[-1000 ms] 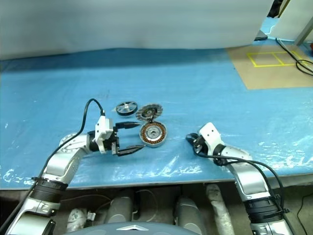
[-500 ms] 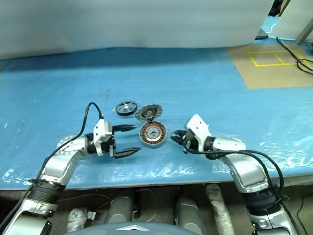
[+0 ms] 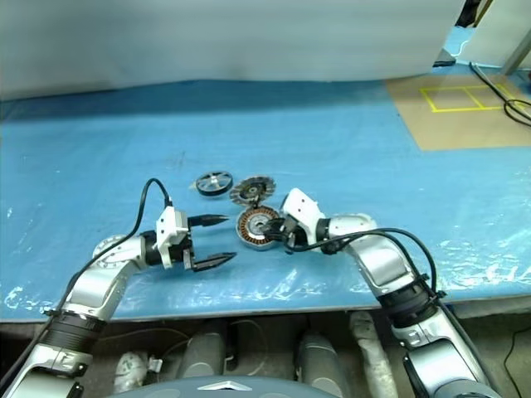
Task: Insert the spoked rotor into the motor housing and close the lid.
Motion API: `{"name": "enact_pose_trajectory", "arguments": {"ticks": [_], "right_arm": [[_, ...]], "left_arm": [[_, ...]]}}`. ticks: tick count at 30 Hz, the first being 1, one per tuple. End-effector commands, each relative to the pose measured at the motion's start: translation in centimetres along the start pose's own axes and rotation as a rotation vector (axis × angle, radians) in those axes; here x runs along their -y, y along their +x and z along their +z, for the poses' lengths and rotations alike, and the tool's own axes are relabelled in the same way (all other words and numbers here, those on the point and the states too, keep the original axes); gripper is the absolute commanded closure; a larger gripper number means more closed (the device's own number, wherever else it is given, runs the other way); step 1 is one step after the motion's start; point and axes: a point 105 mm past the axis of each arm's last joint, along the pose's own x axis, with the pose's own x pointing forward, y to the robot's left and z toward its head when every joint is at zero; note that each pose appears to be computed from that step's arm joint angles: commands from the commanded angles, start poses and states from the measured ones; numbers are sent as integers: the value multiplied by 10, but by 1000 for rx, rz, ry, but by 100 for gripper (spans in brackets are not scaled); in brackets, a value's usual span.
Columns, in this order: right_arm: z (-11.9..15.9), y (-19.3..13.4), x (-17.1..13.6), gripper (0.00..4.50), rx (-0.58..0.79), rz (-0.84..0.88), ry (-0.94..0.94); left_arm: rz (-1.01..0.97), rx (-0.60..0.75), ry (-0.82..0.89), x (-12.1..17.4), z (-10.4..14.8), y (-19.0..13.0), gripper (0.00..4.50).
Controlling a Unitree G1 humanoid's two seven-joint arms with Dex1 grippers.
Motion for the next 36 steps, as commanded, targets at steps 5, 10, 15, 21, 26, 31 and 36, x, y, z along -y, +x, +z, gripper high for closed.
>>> {"name": "enact_pose_trajectory", "arguments": {"ticks": [5, 10, 15, 21, 26, 31, 36], "right_arm": [[6, 2, 6, 391, 12, 1, -54], [7, 5, 9, 391, 7, 6, -67], [13, 9, 10, 391, 20, 11, -80], [9, 12, 9, 391, 1, 20, -108], [6, 14, 8, 391, -14, 18, -126], [-2, 17, 12, 391, -33, 2, -124], [-6, 14, 12, 391, -48, 15, -129]], "left_arm": [[24, 14, 29, 3, 6, -4, 0], [24, 20, 28, 5, 6, -1, 0], [18, 20, 31, 6, 7, 1, 0], [8, 23, 37, 10, 9, 7, 0], [10, 25, 37, 11, 10, 10, 0], [14, 27, 39, 10, 11, 12, 0], [17, 26, 41, 8, 12, 12, 0]]}}
